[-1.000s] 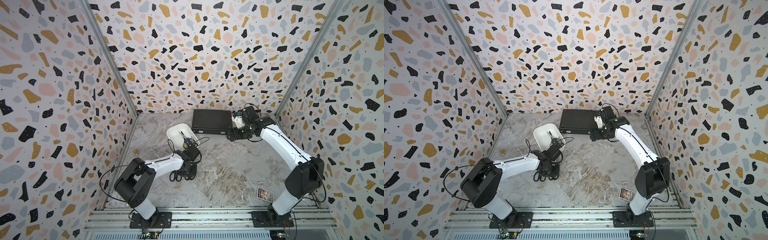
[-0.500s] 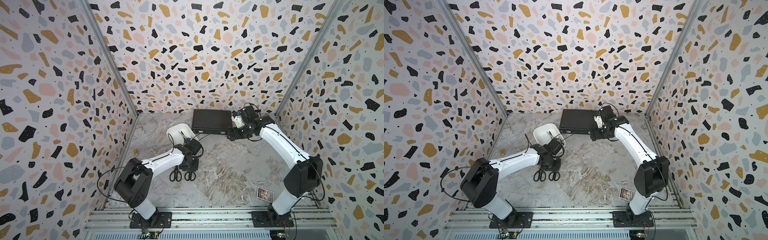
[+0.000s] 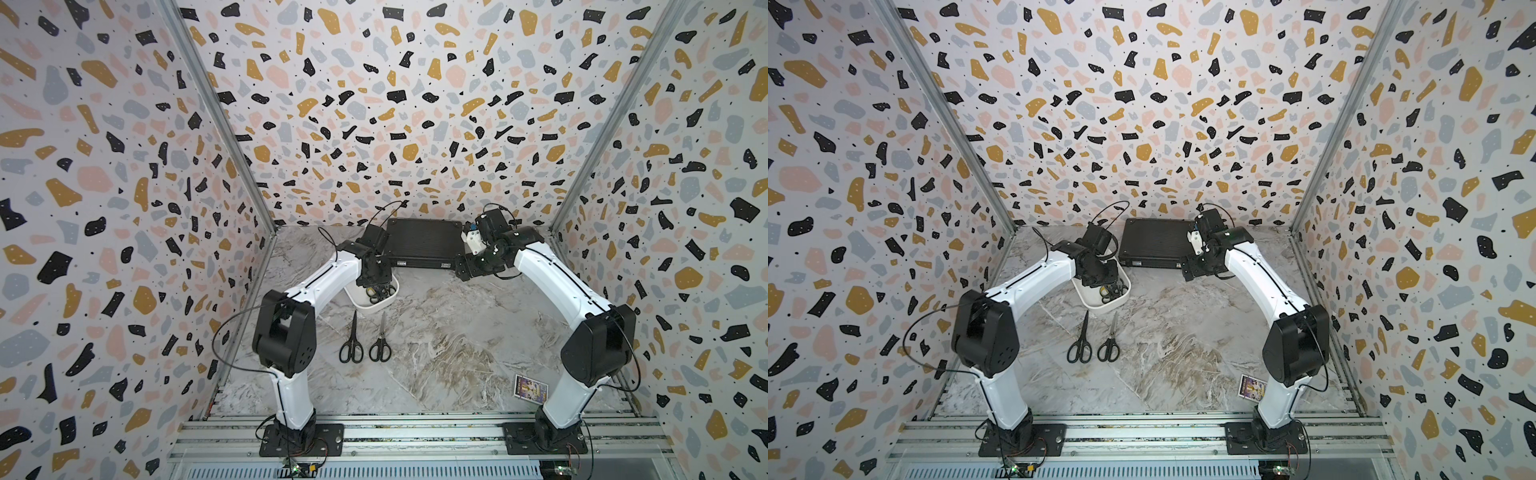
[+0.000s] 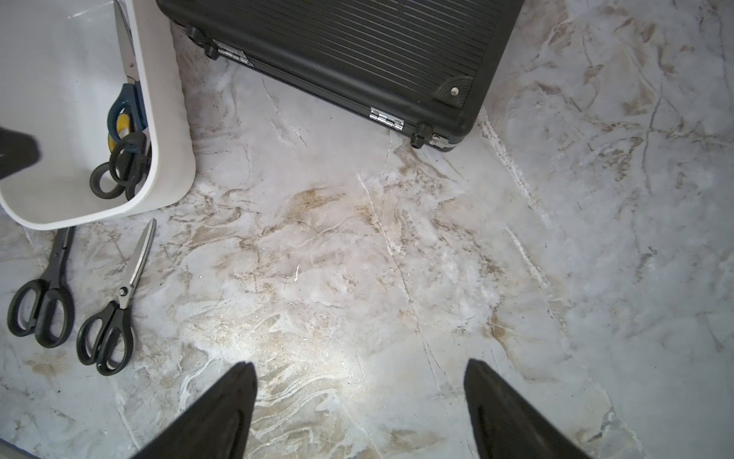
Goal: Take the scissors out of the storage box
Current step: Pick up the scissors from the storage box.
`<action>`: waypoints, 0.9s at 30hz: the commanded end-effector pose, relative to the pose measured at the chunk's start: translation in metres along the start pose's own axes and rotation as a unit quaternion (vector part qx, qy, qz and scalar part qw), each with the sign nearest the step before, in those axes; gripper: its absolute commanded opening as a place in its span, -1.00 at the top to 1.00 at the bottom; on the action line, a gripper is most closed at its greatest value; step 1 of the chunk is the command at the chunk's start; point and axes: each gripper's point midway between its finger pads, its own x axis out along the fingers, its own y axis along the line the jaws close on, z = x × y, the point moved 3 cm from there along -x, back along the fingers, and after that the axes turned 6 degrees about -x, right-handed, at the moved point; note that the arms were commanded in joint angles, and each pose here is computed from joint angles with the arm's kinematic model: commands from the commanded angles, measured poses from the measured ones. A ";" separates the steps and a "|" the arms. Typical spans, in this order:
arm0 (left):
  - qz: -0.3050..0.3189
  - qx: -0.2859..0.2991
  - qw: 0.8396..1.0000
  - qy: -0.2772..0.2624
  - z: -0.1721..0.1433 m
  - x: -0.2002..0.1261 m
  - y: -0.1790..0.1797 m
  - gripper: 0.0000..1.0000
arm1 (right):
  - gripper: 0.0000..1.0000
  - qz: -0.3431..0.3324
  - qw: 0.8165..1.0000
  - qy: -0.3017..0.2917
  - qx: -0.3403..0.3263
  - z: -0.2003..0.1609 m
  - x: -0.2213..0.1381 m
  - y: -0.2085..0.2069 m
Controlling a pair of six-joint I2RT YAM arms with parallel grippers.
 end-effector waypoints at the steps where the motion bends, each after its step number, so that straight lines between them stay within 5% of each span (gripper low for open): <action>1: -0.024 -0.030 0.999 -0.002 0.019 0.007 -0.008 0.24 | -0.75 -0.002 1.000 -0.015 -0.010 0.010 -0.017 0.002; 10: -0.024 -0.063 0.998 -0.008 0.046 0.030 -0.006 0.26 | -0.75 0.016 1.000 -0.012 -0.010 0.021 -0.008 0.006; 27: 0.042 -0.104 0.993 0.047 0.017 0.086 0.036 0.35 | -0.75 0.032 0.999 0.001 -0.012 0.021 0.003 0.009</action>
